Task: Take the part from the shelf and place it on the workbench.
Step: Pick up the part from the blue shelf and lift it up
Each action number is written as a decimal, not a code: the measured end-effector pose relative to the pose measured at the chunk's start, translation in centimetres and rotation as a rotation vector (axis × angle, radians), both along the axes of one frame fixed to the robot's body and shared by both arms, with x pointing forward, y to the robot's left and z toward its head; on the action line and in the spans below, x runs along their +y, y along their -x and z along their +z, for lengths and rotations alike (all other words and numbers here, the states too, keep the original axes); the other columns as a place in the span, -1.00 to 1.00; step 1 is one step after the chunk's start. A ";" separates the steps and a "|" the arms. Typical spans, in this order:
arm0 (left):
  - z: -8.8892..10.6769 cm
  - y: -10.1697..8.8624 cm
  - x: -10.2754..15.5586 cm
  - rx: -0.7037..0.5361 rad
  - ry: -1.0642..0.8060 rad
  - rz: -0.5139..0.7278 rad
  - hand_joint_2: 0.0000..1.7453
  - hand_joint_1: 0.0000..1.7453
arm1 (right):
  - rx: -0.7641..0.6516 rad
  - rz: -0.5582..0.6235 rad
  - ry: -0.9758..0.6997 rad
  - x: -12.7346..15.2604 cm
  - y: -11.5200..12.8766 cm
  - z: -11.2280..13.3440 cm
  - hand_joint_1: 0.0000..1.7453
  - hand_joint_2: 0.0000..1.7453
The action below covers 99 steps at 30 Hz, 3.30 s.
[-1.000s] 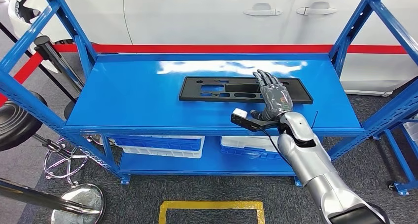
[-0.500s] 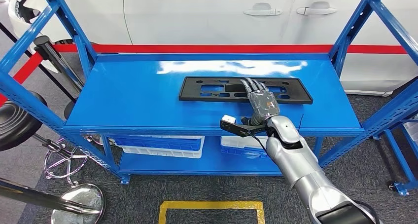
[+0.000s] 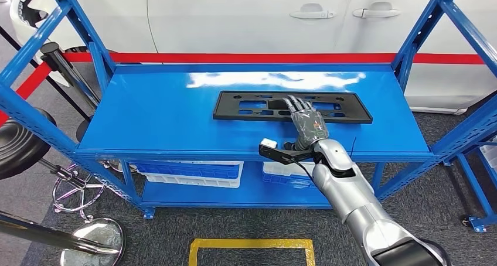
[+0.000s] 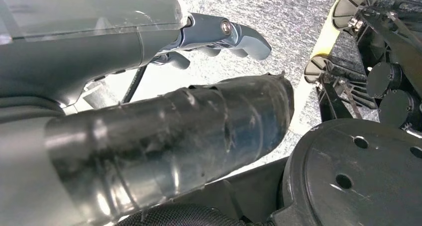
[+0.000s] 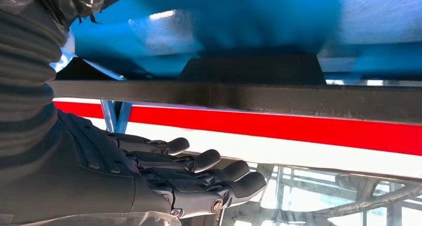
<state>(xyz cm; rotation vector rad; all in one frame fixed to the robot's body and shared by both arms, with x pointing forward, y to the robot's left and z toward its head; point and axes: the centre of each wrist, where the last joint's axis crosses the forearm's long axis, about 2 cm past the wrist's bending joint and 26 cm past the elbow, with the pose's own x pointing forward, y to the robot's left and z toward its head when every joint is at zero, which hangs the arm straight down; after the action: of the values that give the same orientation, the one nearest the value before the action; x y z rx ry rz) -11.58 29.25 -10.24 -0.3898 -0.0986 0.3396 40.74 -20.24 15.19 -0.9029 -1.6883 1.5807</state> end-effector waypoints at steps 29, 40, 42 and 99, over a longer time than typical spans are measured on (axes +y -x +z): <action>0.1 0.3 0.7 0.006 -0.001 -0.002 -1.00 -1.00 | 0.010 0.004 -0.003 0.6 0.0 -0.1 -1.00 1.00; 0.1 0.4 0.9 0.007 -0.005 -0.002 -1.00 -1.00 | 0.009 0.006 -0.005 0.7 -0.1 0.0 -1.00 1.00; 0.1 0.5 0.9 0.009 -0.005 -0.002 -1.00 -1.00 | 0.008 0.007 -0.006 0.8 0.0 0.0 -1.00 1.00; 0.2 0.7 1.1 0.009 0.001 0.003 -1.00 -1.00 | 0.074 0.044 0.019 1.8 0.2 -0.8 0.69 1.00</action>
<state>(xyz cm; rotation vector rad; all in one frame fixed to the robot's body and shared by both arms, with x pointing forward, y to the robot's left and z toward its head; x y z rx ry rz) -12.24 30.37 -10.07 -0.3893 -0.0897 0.3443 40.50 -18.47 14.35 -0.8115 -1.6543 1.6413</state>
